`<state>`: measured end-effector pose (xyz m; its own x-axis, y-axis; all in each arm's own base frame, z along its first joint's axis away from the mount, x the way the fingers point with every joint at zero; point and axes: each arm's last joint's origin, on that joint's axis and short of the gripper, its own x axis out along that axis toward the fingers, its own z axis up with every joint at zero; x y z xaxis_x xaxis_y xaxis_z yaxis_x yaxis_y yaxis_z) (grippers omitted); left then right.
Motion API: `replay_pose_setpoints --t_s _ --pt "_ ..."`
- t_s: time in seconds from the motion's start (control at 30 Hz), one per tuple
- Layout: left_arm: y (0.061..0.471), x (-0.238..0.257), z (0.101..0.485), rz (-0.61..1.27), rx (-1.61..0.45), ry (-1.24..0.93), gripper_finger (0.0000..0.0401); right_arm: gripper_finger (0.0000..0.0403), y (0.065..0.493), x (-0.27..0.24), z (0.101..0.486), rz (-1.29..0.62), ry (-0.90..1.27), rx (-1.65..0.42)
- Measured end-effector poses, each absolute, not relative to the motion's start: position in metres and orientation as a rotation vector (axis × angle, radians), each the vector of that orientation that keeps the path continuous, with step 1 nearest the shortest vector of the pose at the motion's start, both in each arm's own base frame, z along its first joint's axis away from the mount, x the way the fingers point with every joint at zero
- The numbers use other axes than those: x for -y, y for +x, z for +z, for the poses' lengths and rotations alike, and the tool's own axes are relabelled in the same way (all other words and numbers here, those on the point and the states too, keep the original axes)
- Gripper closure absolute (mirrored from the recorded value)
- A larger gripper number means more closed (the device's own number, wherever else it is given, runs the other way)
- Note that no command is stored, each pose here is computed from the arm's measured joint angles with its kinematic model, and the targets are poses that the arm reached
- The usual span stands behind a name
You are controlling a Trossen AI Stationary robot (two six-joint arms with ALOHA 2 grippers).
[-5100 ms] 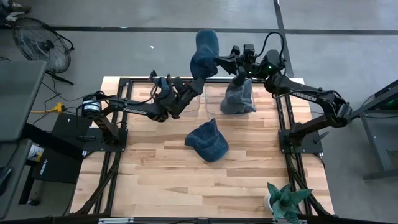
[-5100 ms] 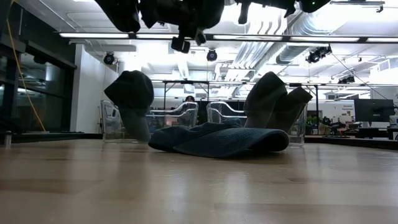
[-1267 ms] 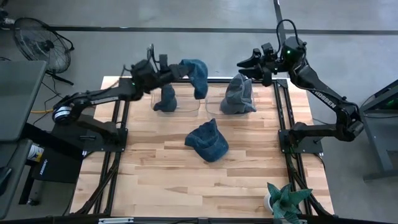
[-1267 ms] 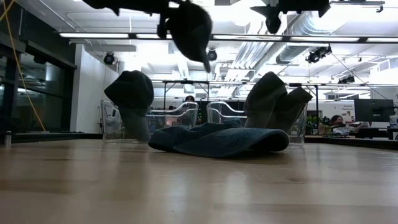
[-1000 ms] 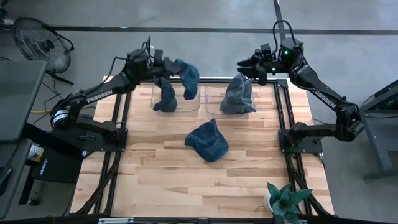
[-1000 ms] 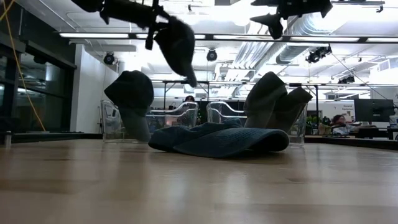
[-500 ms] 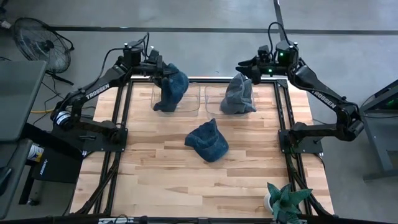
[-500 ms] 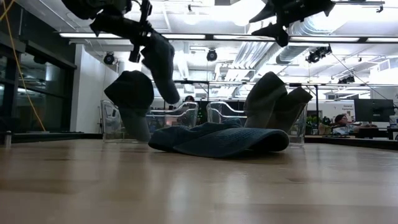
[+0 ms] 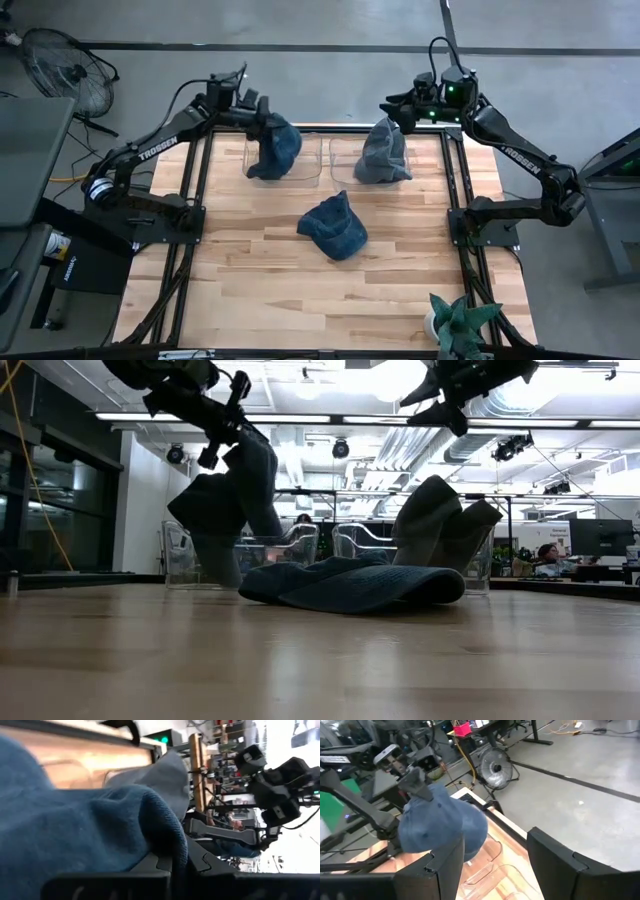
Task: Pick & Place hat
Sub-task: Put the left blue cap into the left transparent bin
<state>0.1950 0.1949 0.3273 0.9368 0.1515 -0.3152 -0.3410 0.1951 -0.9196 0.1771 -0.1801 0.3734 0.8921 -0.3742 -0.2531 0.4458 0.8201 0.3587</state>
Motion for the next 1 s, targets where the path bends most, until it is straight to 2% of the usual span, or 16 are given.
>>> replay_pose_setpoints --t_s 0.5,1.0 --pt "0.194 -0.188 0.311 0.593 -0.251 -1.367 0.0401 0.0194 0.175 0.181 0.368 -0.513 0.333 -0.244" --pt "0.194 -0.186 0.311 0.531 -0.283 -1.416 0.0401 0.0194 0.175 0.181 0.366 -0.504 0.282 -0.275"
